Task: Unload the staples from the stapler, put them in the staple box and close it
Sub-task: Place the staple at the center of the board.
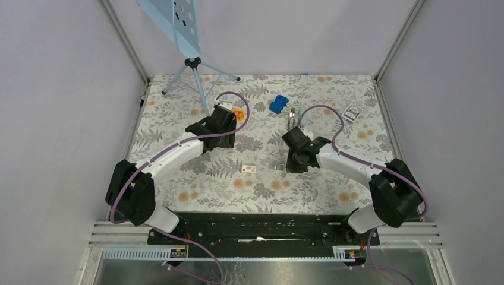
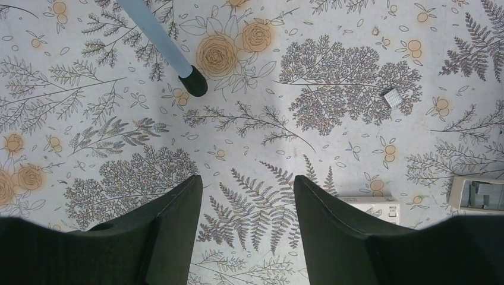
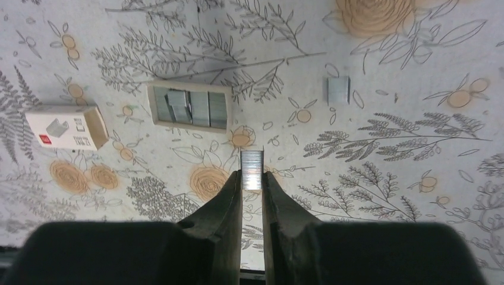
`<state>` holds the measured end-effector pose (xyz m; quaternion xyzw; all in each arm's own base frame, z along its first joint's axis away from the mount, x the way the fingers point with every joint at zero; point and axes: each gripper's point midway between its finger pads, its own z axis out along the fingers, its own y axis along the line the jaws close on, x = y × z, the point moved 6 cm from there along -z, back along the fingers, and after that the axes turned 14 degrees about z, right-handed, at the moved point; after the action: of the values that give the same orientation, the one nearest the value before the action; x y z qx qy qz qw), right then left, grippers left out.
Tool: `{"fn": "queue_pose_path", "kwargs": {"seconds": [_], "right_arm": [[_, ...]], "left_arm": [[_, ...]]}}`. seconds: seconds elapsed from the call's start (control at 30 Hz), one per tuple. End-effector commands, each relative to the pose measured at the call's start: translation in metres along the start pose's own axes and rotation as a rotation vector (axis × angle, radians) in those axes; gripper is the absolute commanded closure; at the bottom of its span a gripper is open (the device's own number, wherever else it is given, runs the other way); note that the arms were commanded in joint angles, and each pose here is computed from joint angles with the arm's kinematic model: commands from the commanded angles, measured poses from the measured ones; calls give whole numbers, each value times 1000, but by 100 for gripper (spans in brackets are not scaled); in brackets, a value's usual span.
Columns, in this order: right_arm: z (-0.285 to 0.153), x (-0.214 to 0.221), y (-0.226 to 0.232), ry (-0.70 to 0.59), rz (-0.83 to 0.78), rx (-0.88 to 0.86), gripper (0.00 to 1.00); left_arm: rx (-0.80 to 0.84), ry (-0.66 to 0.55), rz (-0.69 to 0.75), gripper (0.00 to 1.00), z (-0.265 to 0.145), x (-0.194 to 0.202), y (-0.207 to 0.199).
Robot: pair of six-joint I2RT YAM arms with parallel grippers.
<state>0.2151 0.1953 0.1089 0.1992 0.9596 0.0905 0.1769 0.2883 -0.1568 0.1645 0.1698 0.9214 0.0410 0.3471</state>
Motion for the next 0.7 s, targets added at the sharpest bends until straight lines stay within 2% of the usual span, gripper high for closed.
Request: {"fn": "queue_pose_path", "kwargs": {"seconds": [0.0,0.2,0.4,0.57,0.63,0.67], "right_arm": [[-7,9,2,54,38,-189,89],[-10,30,0,133,52,-381,89],[-8,32,-13,109,117,-385,89],[-1,32,-29,103,183,-318,90],[0,34,-28,119,188,-360,85],[-1,35,-28,122,192,-371,79]], "left_arm": [[13,-48,-26,38,-6,-8,1],[15,-43,-25,38,-4,-7,1],[15,-40,-23,38,-3,-7,0],[20,-39,-24,38,-3,-7,0],[21,-38,-24,38,-3,-6,-1],[21,-38,-25,38,-3,-6,-1]]}}
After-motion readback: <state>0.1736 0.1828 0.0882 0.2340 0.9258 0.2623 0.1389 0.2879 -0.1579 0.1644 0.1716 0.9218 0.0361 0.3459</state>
